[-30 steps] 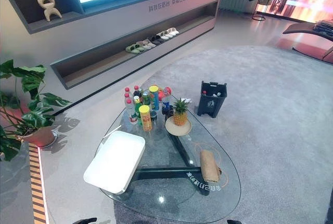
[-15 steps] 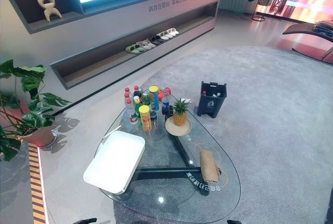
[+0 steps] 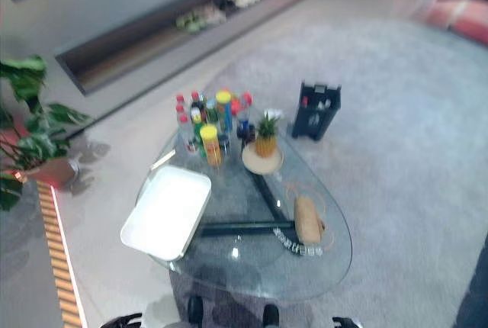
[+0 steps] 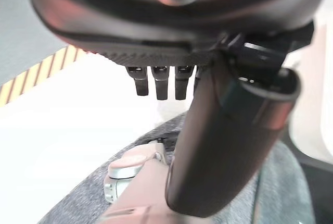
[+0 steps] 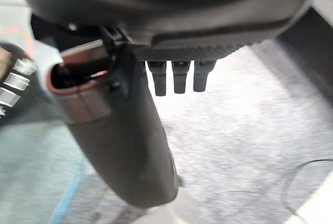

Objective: Wipe the table with a cloth and put it in the basket.

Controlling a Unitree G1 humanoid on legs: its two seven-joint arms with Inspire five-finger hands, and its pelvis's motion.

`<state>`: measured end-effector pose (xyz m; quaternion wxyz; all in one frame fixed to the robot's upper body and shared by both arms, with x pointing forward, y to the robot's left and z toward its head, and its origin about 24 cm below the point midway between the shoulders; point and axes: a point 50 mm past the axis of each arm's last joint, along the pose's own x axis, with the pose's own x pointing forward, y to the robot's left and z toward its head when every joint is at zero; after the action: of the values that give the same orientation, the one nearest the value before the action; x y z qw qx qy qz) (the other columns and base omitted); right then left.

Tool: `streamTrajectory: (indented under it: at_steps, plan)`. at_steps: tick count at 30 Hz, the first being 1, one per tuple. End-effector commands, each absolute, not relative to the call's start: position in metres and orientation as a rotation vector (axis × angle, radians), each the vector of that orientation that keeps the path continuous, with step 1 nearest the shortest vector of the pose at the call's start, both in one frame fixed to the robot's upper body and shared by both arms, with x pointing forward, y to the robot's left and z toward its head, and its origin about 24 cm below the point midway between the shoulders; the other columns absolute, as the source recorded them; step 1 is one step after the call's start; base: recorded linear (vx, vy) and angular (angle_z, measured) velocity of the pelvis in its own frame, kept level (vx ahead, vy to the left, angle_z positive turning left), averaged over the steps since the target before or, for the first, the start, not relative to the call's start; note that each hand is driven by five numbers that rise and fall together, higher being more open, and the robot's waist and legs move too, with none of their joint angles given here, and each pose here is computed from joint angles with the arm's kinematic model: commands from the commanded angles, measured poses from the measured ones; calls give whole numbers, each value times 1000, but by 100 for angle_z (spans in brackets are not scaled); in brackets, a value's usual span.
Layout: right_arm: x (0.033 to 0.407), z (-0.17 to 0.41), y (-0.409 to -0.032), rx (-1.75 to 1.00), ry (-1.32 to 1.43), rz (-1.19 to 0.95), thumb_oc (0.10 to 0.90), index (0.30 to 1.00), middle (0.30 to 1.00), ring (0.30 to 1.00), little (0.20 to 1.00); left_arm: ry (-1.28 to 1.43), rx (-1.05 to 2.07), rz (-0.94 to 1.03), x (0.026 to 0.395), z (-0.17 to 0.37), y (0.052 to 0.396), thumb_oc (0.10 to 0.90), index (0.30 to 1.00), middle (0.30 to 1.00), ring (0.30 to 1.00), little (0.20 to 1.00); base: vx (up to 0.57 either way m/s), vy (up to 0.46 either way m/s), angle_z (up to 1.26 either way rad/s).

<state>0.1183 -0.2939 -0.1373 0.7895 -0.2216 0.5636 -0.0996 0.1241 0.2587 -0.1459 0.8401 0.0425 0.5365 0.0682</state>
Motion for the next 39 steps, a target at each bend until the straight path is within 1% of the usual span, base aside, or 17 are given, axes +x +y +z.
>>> streamTrajectory:
  at_steps: [1,4,6,8,9,12,13,15,19,29,39]
  plan:
    - [135,-122,-316,-595,1165,-263,800,900,900,900,900,1052,113,271,143,-127,293,800,900,900,900,900,-101,-6,1]
    - [143,-116,-320,-597,1131,-284,800,900,900,900,900,1023,100,291,150,-122,300,800,900,900,900,900,-94,-9,0]
    - [157,-108,-326,-601,1087,-295,800,900,900,900,900,959,84,302,168,-112,305,800,900,900,900,900,-159,-7,2]
    - [164,-103,-328,-606,1065,-294,800,900,900,900,900,924,82,299,178,-106,306,800,900,900,900,900,-150,-35,4]
    - [176,-97,-329,-610,1027,-304,800,900,900,900,900,862,85,293,195,-96,307,800,900,900,900,900,-237,-71,1]
    - [201,-82,-330,-598,934,-343,800,900,900,900,900,735,70,285,226,-77,303,800,900,900,900,900,-187,-59,-1]
    - [201,-82,-330,-598,934,-344,800,900,900,900,900,735,70,285,226,-77,303,800,900,900,900,900,-146,-35,2]
    - [222,-69,-327,-598,866,-366,800,900,900,900,900,644,27,289,245,-63,298,800,900,900,900,900,-135,-20,5]
    - [239,-56,-327,-598,773,-425,800,900,900,900,900,526,-63,316,263,-49,291,800,900,900,900,900,-77,-28,2]
    - [268,-26,-325,-630,569,-543,800,900,900,900,900,366,-197,415,277,-31,293,800,900,900,900,900,-21,-8,3]
    - [271,-22,-324,-639,535,-548,800,900,900,900,900,351,-209,430,275,-31,293,800,900,900,900,900,3,7,-1]
